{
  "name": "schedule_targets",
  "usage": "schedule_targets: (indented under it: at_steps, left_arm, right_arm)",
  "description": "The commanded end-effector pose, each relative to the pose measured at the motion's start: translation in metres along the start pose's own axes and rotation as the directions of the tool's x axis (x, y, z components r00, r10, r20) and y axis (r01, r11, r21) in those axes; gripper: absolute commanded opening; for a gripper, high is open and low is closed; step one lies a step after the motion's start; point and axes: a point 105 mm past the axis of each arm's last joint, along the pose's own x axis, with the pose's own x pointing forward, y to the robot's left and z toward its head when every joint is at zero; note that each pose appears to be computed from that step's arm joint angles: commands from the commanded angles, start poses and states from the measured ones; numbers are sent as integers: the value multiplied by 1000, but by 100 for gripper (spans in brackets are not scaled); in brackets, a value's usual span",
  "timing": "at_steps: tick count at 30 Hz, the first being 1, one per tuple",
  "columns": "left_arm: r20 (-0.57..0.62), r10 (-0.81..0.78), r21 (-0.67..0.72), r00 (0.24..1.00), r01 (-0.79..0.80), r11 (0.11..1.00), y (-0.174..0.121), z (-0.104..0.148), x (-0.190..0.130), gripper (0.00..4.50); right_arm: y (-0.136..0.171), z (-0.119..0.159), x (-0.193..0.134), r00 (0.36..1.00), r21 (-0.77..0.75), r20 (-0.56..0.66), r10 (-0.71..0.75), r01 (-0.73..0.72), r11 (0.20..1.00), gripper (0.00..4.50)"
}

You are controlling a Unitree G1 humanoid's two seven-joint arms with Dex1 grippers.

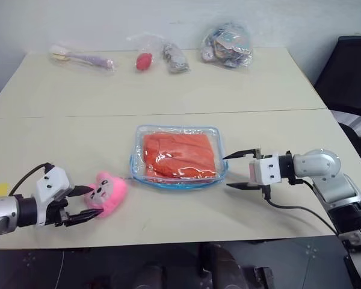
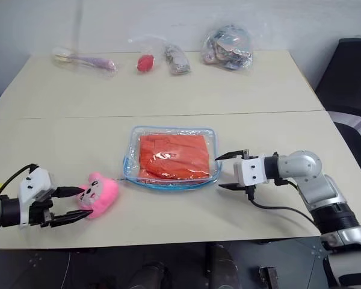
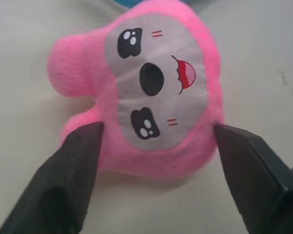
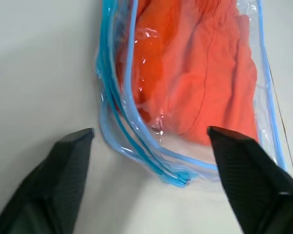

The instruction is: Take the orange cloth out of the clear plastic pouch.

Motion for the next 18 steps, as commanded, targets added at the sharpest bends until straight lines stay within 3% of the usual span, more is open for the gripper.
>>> schedule_targets:
  at_steps: [1, 5, 8, 14, 18]
  left_arm:
    - [117, 53, 28, 992, -56, 998, 12, 33, -25, 411]
    - [127, -47, 113, 991, 32, 993, 3, 65, -35, 411]
    - [82, -98, 296, 992, 69, 953, -6, 90, -17, 411]
    - [0, -99, 612, 995, 78, 787, -11, 101, 37, 411]
    - [-5, -71, 704, 997, 54, 708, -3, 103, 69, 411]
  right_arm:
    - [-11, 27, -17, 993, 148, 88, -77, 63, 987, 443]
    - [-1, 44, -22, 987, 307, 146, -71, 23, 951, 443]
    - [8, 57, -20, 980, 394, 192, -45, -35, 918, 443]
    - [16, 72, -11, 973, 427, 230, -31, -73, 901, 443]
    - [20, 73, -5, 975, 424, 221, -37, -62, 904, 443]
